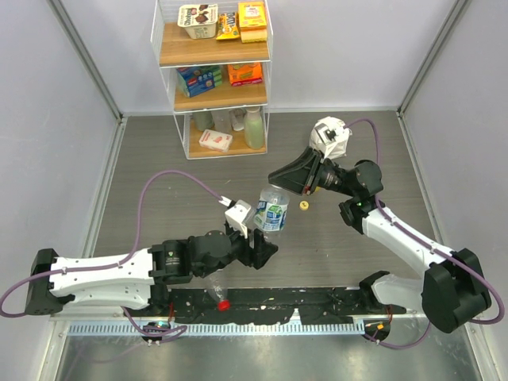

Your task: Unscrew the bottle caps

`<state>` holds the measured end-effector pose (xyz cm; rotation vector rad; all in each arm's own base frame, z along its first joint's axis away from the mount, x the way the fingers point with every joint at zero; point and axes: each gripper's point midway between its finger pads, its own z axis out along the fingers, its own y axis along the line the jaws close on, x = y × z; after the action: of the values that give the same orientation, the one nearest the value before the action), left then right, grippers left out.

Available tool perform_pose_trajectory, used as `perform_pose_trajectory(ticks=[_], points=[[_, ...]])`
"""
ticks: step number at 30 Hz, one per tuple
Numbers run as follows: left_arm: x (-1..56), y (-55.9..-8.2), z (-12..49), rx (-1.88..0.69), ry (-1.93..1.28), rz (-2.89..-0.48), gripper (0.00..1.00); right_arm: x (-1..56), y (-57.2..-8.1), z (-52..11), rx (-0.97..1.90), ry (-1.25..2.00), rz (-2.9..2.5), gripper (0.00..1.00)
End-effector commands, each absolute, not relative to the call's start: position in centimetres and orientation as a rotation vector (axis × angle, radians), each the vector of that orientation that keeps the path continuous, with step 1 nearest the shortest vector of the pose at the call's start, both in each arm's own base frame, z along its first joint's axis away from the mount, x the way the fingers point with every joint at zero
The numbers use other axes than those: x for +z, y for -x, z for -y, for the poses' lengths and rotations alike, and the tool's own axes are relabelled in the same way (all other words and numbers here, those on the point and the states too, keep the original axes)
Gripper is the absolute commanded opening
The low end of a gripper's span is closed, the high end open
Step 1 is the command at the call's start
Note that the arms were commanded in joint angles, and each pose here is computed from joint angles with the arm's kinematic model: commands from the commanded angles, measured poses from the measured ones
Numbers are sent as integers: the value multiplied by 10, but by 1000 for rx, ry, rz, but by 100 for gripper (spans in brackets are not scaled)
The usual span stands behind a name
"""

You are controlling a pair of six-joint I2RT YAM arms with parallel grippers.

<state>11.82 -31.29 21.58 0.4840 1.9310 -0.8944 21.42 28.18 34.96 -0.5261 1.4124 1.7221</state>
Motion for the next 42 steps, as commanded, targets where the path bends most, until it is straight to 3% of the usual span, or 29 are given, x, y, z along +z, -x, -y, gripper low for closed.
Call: perform_pose_trajectory(ticks=[1, 4, 6, 7, 8, 9, 12, 17, 29, 42], points=[[199, -117, 311, -850, -521, -1966, 0, 382, -208, -275, 1714, 539, -1293, 2], [197, -119, 309, -833, -511, -1971, 0, 382, -215, -273, 1665, 508, -1320, 7], [198, -120, 306, -824, -502, -1972, 0, 380, -221, -272, 1638, 479, -1341, 20], [197, -121, 305, -817, -497, -1974, 0, 379, -222, -273, 1632, 473, -1347, 32], [196, -121, 305, -816, -496, -1973, 0, 380, -223, -272, 1629, 468, -1345, 37], [197, -122, 304, -813, -490, -1970, 0, 381, -223, -272, 1630, 461, -1346, 49], [196, -123, 301, -803, -479, -1972, 0, 382, -227, -271, 1626, 442, -1357, 75], [191, -125, 298, -766, -473, -1990, 0, 386, -235, -271, 1601, 407, -1385, 98], [169, -151, 277, -438, -412, -2067, 0, 340, -289, -261, 1242, 221, -1767, 100], [168, -180, 262, 48, -298, -2028, 0, 292, -304, -277, 942, 110, -2002, 99]])
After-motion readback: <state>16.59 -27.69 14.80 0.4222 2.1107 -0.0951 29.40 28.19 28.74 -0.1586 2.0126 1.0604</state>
